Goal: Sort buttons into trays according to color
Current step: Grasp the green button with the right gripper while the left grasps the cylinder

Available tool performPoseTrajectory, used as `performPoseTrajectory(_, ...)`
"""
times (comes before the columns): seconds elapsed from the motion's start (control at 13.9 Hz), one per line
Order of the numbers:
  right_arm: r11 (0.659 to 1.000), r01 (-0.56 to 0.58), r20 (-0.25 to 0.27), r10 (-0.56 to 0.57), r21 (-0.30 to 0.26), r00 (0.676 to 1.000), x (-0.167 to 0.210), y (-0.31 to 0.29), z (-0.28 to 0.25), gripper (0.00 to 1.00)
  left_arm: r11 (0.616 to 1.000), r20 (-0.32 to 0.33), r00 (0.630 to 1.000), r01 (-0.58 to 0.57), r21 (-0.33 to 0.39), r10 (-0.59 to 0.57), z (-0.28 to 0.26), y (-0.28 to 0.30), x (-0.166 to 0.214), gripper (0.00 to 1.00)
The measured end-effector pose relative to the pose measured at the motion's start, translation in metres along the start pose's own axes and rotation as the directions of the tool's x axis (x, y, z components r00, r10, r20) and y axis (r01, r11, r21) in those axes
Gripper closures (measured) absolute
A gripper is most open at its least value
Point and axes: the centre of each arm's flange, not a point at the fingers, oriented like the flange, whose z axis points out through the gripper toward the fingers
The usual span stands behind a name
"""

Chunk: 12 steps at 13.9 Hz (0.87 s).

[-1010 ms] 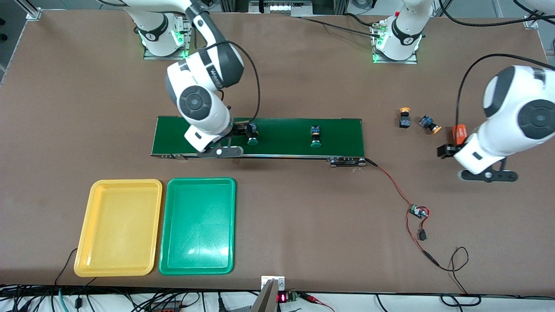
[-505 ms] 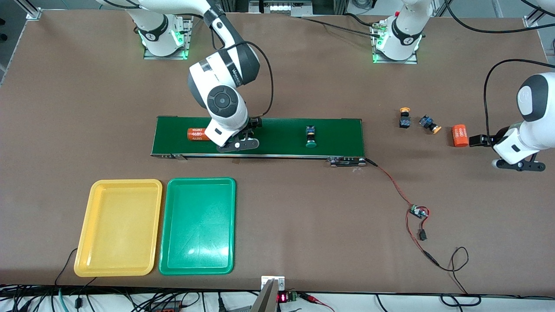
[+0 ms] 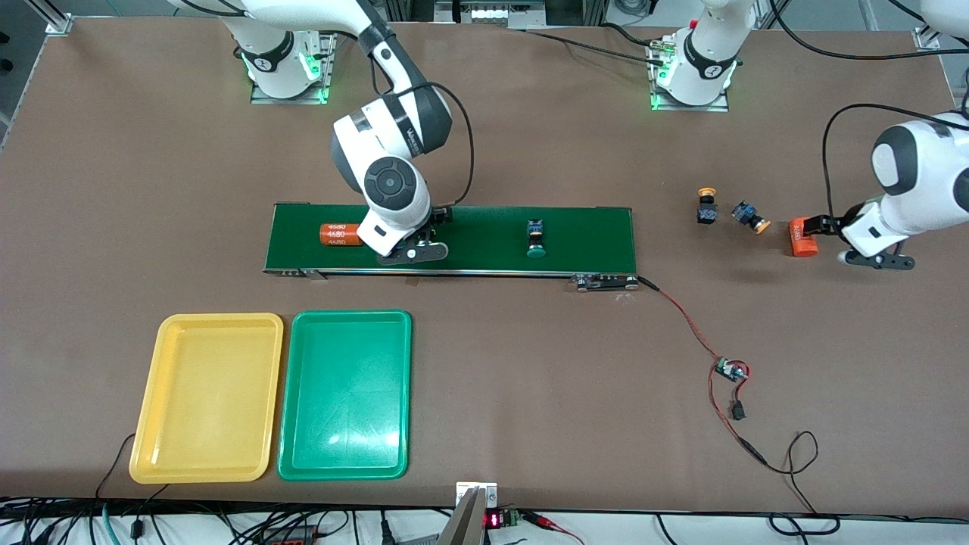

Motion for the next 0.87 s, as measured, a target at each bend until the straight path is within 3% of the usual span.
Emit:
performPoseTrajectory(0.36,1.000,-0.013,-0.010,0.013,-0.006,1.000,0.002,0.007,0.028,0.00,0.998,-0.023,0.998,-0.057,-0.007,0.057,0.028,0.004,-0.005,0.09)
performPoseTrajectory(0.43,1.000,-0.013,-0.008,0.013,-0.007,1.000,0.002,0.007,0.029,0.00,0.998,-0.022,0.998,-0.061,-0.009,0.060,0.031,0.003,-0.005,0.19)
performPoseTrajectory(0.65,1.000,-0.014,-0.004,0.014,-0.009,1.000,0.001,0.008,0.031,0.22,0.998,-0.027,0.998,-0.065,-0.011,0.065,0.038,0.004,-0.003,0.50)
performPoseTrajectory(0.72,1.000,-0.014,-0.004,0.014,-0.009,1.000,0.001,0.008,0.032,0.22,0.998,-0.033,0.997,-0.064,-0.008,0.064,0.036,0.003,-0.002,0.50)
performPoseTrajectory(0.87,1.000,-0.022,-0.004,0.022,-0.010,1.000,0.002,0.009,0.032,0.40,0.998,-0.050,0.997,-0.062,0.002,0.062,0.030,0.001,0.001,0.50)
